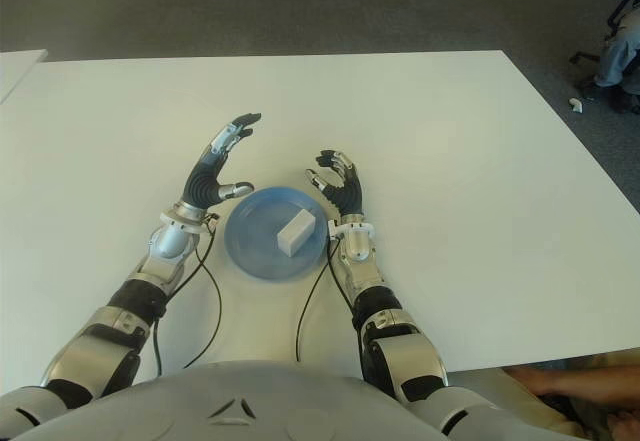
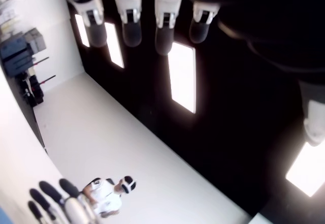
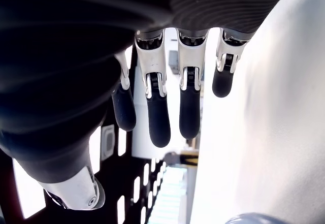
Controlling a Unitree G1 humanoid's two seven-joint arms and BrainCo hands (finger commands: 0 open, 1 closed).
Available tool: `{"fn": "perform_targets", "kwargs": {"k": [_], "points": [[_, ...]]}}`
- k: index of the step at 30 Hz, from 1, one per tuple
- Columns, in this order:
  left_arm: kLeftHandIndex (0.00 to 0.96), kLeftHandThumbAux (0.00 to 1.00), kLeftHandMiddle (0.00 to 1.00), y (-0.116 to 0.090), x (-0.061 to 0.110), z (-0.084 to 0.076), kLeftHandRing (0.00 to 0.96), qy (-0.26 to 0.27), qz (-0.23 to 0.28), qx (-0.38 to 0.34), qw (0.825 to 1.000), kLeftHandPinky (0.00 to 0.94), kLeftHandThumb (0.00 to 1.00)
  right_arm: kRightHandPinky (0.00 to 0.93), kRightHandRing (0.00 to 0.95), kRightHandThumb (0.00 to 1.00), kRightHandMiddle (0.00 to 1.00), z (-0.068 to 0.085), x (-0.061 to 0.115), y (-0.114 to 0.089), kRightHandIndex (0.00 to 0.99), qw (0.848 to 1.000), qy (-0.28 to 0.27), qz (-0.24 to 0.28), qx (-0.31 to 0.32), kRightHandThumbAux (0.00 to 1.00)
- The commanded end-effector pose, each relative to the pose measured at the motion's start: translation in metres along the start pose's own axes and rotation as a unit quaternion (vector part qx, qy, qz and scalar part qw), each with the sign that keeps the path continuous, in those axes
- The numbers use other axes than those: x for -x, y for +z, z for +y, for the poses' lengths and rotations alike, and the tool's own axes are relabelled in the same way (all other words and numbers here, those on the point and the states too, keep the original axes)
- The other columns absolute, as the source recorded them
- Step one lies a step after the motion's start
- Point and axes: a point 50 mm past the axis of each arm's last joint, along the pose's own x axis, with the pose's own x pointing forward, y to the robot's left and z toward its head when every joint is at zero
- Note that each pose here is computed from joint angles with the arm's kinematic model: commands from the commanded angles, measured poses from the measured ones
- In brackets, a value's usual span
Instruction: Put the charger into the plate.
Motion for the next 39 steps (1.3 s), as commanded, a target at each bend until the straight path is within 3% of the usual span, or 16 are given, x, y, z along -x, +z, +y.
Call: {"fn": "perform_targets", "kwargs": {"k": [1,9,15,20,30,39], "points": [[0.103,0.539,0.127,-0.017,-0.004,0.011,0.099,0.073,0.040,0.128,0.988,0.105,0.240,0.167,0.305,0.000,0.377,-0.009,0.057,-0.058,0.294,0.989,-0.004,0.150,0.017,0.767],[0.045,0.567,0.059,-0.033,0.009,0.021,0.035,0.131,0.051,0.193,0.971,0.028,0.142,0.154,0.296,0.000,0.368,-0.009,0.058,-0.059,0.293,0.988,-0.006,0.155,0.014,0.775],[0.006,0.556,0.013,-0.042,0.025,0.019,0.004,0.159,0.075,0.184,0.967,0.003,0.080,0.137,0.287,0.000,0.362,-0.009,0.058,-0.059,0.295,0.988,-0.007,0.155,0.016,0.774],[0.000,0.532,0.001,-0.047,0.028,0.019,0.000,0.175,0.097,0.159,0.967,0.000,0.053,0.143,0.282,0.000,0.356,-0.010,0.059,-0.059,0.291,0.988,-0.006,0.155,0.016,0.770],[0.000,0.495,0.000,-0.062,0.046,0.009,0.000,0.187,0.180,0.141,0.956,0.000,0.047,0.180,0.282,0.000,0.342,-0.010,0.058,-0.058,0.282,0.988,-0.009,0.153,0.019,0.797],[0.000,0.478,0.000,-0.074,0.074,0.004,0.000,0.186,0.274,0.089,0.939,0.000,0.012,0.225,0.288,0.000,0.331,-0.011,0.059,-0.058,0.267,0.989,-0.011,0.149,0.018,0.830]]}}
